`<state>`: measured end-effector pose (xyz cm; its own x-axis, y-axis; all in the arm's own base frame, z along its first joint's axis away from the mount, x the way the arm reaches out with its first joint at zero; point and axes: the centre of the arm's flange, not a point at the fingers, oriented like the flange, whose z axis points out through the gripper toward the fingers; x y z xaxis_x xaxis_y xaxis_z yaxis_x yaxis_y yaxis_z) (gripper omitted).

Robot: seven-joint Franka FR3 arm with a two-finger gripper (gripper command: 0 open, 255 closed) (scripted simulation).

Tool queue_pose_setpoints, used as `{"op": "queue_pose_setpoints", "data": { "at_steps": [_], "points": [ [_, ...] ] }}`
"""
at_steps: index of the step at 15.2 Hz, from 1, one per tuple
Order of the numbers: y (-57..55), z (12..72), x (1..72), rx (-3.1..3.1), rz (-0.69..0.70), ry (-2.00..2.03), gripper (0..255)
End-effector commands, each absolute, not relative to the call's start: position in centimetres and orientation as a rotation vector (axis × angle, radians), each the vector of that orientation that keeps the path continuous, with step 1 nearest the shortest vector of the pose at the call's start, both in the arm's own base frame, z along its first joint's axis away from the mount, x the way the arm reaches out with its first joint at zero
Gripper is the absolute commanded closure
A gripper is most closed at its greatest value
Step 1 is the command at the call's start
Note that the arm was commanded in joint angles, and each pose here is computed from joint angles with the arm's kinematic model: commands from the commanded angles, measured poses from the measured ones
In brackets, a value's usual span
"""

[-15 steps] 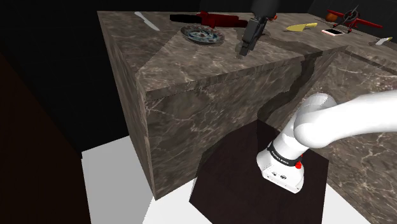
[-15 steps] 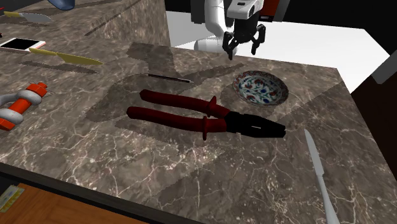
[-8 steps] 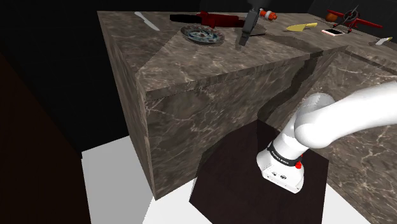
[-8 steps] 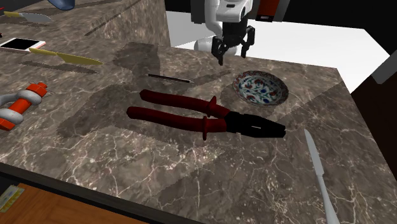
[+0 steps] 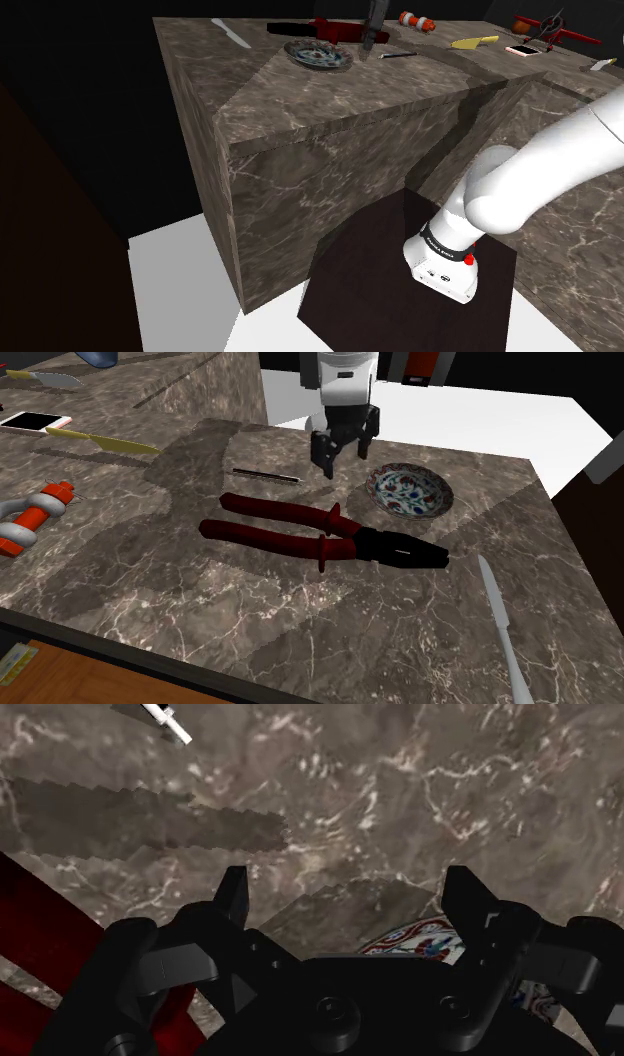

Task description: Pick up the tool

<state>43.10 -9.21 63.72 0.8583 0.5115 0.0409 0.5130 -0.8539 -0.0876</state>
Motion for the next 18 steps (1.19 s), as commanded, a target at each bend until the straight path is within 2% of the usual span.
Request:
{"op": "queue_pose_setpoints", "data": {
  "at_steps": [1, 9, 18],
  "points": [
    [-10.4, 64.0, 45.5, -2.908, -0.025, -0.918, 0],
    [-13.6, 65.6, 55.4, -2.771, -0.033, -1.299, 0],
    [-13.6, 61.6, 55.6, -2.768, -0.033, -1.305, 0]
  ]
}}
